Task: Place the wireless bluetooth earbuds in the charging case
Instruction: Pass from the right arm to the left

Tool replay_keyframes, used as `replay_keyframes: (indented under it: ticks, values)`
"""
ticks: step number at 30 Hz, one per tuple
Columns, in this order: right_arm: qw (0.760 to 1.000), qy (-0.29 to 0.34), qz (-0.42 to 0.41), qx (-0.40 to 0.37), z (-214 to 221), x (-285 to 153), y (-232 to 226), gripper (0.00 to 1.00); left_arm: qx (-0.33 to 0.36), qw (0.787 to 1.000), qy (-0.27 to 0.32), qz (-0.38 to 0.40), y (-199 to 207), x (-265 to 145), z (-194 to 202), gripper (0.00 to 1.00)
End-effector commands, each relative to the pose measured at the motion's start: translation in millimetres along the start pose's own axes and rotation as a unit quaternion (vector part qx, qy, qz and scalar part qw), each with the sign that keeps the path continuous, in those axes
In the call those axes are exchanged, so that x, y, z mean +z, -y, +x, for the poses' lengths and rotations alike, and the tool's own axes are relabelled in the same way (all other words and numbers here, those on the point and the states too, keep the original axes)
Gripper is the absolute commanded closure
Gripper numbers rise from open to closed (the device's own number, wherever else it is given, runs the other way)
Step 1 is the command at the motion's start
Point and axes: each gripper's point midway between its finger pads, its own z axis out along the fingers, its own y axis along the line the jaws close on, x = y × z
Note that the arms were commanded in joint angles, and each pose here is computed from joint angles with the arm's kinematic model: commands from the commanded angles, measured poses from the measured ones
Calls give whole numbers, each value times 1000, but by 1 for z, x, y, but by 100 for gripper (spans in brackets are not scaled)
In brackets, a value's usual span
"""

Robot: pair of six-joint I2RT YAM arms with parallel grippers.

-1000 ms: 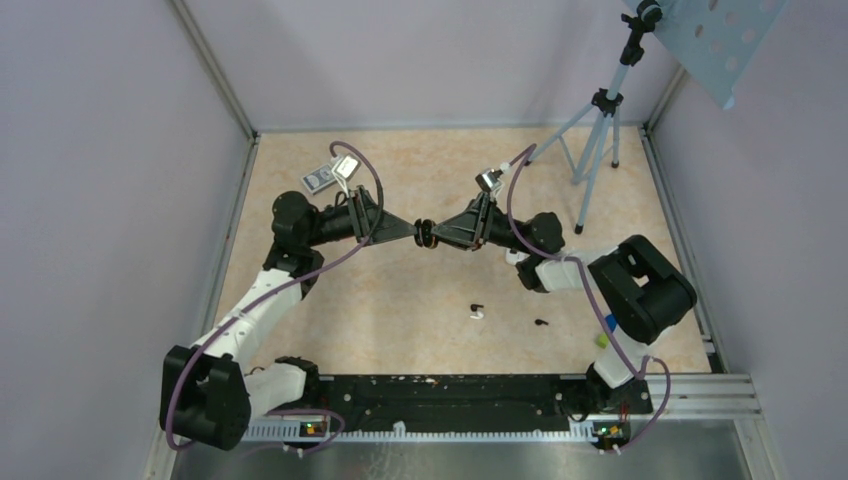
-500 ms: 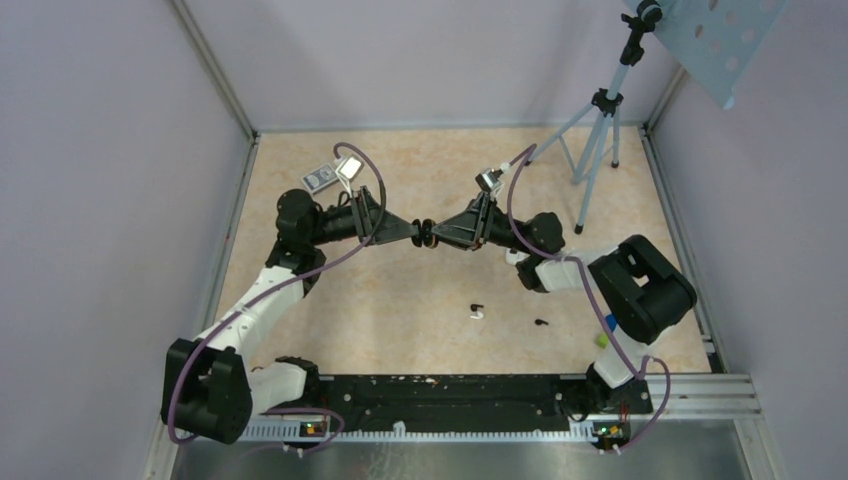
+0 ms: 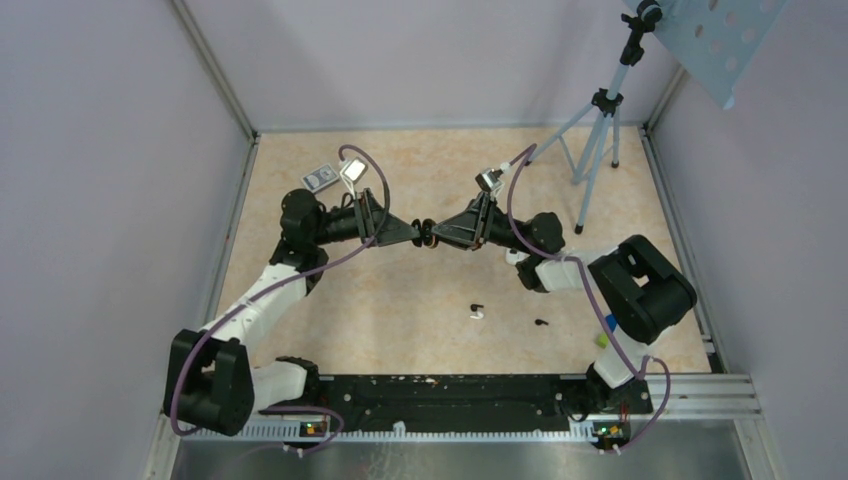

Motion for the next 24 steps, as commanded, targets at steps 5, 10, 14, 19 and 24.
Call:
replay_keyframes:
  ticks: [5,10,14,19,24]
  values:
    - [995,5,-69,-67,-6,6,-33,100,35,999,2,22,9,1,-4,52]
    - [995,4,-71,-67,-6,7,-34,100,30,999,0,28,11,2,-3,53]
    - [995,4,-71,-66,-6,8,-34,100,29,999,-1,30,11,3,-2,54]
    - [995,1,-71,-66,-5,8,-34,100,28,999,-2,30,11,3,-1,59]
    - [995,1,-71,-65,-5,9,-34,100,29,999,1,30,12,4,-4,68]
